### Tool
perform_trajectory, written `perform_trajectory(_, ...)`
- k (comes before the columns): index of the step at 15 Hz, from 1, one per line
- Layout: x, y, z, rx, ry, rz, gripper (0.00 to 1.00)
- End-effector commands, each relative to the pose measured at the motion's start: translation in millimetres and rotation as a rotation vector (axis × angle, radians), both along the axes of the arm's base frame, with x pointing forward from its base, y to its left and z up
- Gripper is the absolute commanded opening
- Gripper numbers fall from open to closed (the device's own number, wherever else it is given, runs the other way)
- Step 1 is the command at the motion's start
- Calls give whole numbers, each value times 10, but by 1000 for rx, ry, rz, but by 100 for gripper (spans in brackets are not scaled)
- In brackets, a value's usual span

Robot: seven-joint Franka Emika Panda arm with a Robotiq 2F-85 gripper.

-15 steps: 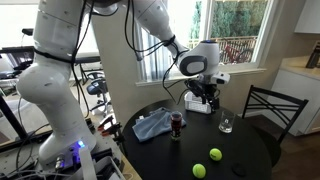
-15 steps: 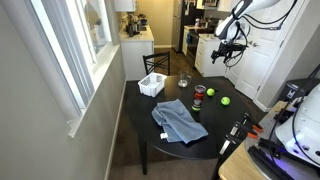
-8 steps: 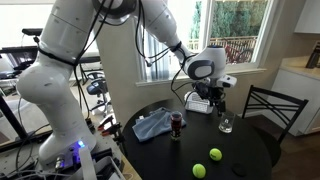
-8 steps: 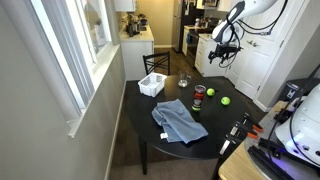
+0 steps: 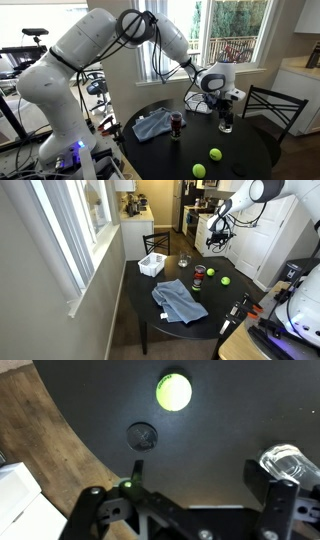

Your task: Put one tennis ball in the container.

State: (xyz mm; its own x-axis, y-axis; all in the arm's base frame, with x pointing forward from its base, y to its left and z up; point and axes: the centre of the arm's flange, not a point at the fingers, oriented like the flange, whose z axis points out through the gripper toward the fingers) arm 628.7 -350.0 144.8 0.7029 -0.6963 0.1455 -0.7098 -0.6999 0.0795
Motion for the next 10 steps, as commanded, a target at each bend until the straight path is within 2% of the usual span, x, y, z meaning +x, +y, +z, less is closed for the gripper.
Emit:
perform_trajectory(1, 311, -233, -155, -29, 37, -53, 100)
perform_trajectory(7, 464, -346, -257, -43, 56, -90, 100)
perform_trajectory(10, 477, -414, -379, -39, 91, -95, 100)
